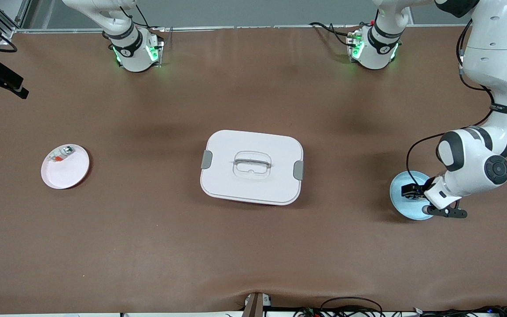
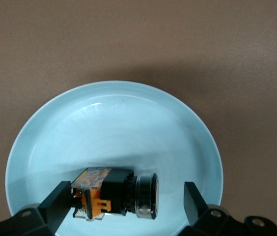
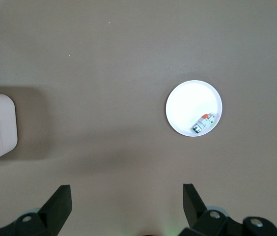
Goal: Transfer orange switch to right arm and place
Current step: 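Close the left gripper on the orange switch, then lift the switch with the left gripper while the right gripper reaches over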
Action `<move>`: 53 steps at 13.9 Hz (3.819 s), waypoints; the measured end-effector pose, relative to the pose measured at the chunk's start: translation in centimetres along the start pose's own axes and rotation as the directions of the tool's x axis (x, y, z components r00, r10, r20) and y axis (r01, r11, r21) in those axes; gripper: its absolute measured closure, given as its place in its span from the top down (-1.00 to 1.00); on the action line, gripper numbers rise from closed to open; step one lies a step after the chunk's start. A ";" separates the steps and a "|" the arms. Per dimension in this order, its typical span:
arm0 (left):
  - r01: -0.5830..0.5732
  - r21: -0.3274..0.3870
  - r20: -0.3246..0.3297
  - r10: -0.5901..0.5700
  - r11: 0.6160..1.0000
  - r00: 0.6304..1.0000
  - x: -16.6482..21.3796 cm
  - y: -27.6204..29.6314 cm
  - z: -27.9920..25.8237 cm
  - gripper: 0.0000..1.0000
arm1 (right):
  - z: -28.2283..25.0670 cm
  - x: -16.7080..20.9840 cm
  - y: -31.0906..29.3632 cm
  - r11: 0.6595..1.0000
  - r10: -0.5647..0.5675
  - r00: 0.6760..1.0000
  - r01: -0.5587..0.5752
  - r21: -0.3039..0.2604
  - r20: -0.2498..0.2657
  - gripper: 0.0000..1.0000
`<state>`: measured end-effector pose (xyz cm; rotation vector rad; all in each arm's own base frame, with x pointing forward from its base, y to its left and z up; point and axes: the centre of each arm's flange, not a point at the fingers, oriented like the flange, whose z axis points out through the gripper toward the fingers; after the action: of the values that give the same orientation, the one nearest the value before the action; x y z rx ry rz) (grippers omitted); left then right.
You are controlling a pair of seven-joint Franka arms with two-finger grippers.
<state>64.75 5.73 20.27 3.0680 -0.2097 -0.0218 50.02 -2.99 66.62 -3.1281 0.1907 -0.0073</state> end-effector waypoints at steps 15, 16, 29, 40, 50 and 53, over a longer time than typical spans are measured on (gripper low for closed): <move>-0.007 0.002 -0.007 0.007 1.000 1.000 0.2 -0.2 -0.4 1.00 | 0.0 0.0 0.1 1.000 0.001 1.000 -0.001 0.000 0.001 1.00; -0.008 0.002 -0.007 0.008 1.000 1.000 0.2 -0.1 -0.4 1.00 | 0.1 0.0 0.1 1.000 0.001 1.000 -0.001 0.000 0.001 1.00; -0.011 -0.008 0.027 0.011 1.000 1.000 -0.8 0.4 1.1 1.00 | 0.2 0.0 0.1 1.000 0.002 1.000 -0.002 0.000 0.003 1.00; 0.000 -0.011 0.034 0.000 1.000 0.999 -1.0 0.1 1.5 0.44 | 0.2 0.0 0.1 1.000 0.002 1.000 -0.002 0.000 0.002 1.00; 0.045 -0.004 -0.007 -0.045 0.999 0.999 0.1 0.1 -2.3 0.44 | 0.1 0.1 0.1 1.000 0.002 1.000 -0.002 0.000 -0.004 1.00; 0.055 -0.014 0.017 -0.055 0.998 0.998 -0.2 0.7 -7.6 0.44 | 0.2 0.1 0.1 1.000 0.002 1.000 -0.002 0.000 -0.003 1.00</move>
<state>64.58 5.58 27.87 3.0593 -0.1257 -0.0506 50.11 -3.08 66.45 -3.1277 0.1931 -0.0123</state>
